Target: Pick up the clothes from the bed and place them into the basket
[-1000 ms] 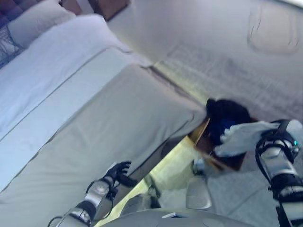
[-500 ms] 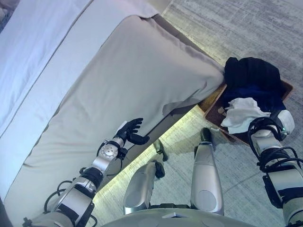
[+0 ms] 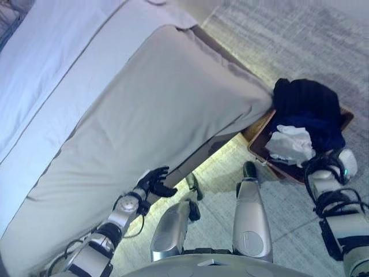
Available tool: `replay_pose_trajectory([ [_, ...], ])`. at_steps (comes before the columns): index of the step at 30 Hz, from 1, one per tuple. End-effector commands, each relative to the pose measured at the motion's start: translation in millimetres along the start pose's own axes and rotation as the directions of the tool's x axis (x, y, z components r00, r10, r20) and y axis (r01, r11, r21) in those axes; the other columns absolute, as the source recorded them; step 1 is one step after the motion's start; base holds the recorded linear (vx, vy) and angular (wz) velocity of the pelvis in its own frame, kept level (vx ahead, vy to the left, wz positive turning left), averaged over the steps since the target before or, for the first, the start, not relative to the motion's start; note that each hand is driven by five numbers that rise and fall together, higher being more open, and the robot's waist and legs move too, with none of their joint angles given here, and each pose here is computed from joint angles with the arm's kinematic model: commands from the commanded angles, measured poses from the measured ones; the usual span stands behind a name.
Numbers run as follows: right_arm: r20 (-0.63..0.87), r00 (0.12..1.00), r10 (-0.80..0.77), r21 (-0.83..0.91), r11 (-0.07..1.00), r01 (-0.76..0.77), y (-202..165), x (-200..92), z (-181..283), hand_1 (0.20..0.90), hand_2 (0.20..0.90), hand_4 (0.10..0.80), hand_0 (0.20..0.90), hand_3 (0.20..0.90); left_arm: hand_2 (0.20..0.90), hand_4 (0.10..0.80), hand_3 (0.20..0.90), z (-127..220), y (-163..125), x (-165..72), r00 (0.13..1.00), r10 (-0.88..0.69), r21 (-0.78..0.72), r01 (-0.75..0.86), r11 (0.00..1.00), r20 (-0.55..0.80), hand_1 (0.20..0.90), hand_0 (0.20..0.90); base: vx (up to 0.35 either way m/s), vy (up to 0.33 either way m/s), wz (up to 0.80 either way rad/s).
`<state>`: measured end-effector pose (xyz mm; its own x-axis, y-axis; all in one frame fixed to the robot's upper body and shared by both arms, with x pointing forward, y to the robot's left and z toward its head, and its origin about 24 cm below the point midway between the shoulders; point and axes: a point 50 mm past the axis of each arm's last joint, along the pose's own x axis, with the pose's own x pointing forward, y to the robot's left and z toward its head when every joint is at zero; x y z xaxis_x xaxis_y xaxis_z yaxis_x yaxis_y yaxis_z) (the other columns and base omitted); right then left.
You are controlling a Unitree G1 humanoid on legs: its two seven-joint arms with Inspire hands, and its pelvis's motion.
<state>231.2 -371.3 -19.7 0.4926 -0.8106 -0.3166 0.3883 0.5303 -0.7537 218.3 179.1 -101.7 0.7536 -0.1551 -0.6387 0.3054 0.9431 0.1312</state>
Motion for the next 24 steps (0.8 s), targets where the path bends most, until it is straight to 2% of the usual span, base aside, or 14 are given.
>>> replay_pose_trajectory([
  [1,-0.094,0.985,0.143,-0.008,0.99,-0.144,32.8,-21.5,-49.7,0.9,0.9,0.8,0.9,0.9,0.9,0.8,0.9,-25.6,41.3,-17.0,0.987,0.134,0.027,-0.132,0.991,-0.09,0.9,0.9,0.243,0.03,0.25],
  [4,-0.177,0.958,0.223,-0.052,0.97,-0.236,53.3,-42.8,-85.8,0.9,0.9,0.8,0.9,0.9,0.9,0.8,0.9,-40.3,42.6,-23.6,0.98,0.143,0.021,-0.141,0.99,-0.137,0.9,0.9,0.197,0.018,0.2],
  [6,-0.229,0.921,0.314,-0.152,0.923,-0.352,68.7,-64.4,-117.0,0.9,0.9,0.8,0.9,0.9,0.9,0.8,0.9,-58.8,37.4,-31.1,0.971,0.143,0.013,-0.143,0.99,-0.191,0.9,0.9,0.22,0.084,0.1],
  [10,-0.268,0.859,0.437,-0.169,0.856,-0.488,87.8,-88.0,-135.5,0.9,0.9,0.8,0.9,0.9,0.9,0.8,0.9,-73.6,31.2,-36.6,0.959,0.141,-0.006,-0.147,0.989,-0.246,0.9,0.9,0.195,0.113,0.21],
  [13,-0.208,0.806,0.553,-0.198,0.783,-0.589,106.6,-105.4,-134.3,0.9,0.9,0.8,0.9,0.9,0.9,0.8,0.9,-79.6,30.1,-37.9,0.947,0.147,-0.04,-0.165,0.986,-0.284,0.9,0.9,0.061,0.117,0.21],
  [19,-0.104,0.739,0.666,-0.194,0.715,-0.672,129.3,-125.1,-120.7,0.9,0.9,0.8,0.9,0.9,0.9,0.8,0.9,-89.7,20.8,-38.9,0.932,0.115,-0.074,-0.149,0.986,-0.344,0.9,0.9,0.007,0.097,0.13],
  [24,-0.158,0.655,0.739,-0.193,0.628,-0.754,134.4,-134.2,-130.4,0.9,0.9,0.8,0.9,0.9,0.9,0.8,0.9,-102.5,11.7,-44.5,0.918,0.065,-0.078,-0.104,0.992,-0.391,0.9,0.9,0.009,0.065,0.01],
])
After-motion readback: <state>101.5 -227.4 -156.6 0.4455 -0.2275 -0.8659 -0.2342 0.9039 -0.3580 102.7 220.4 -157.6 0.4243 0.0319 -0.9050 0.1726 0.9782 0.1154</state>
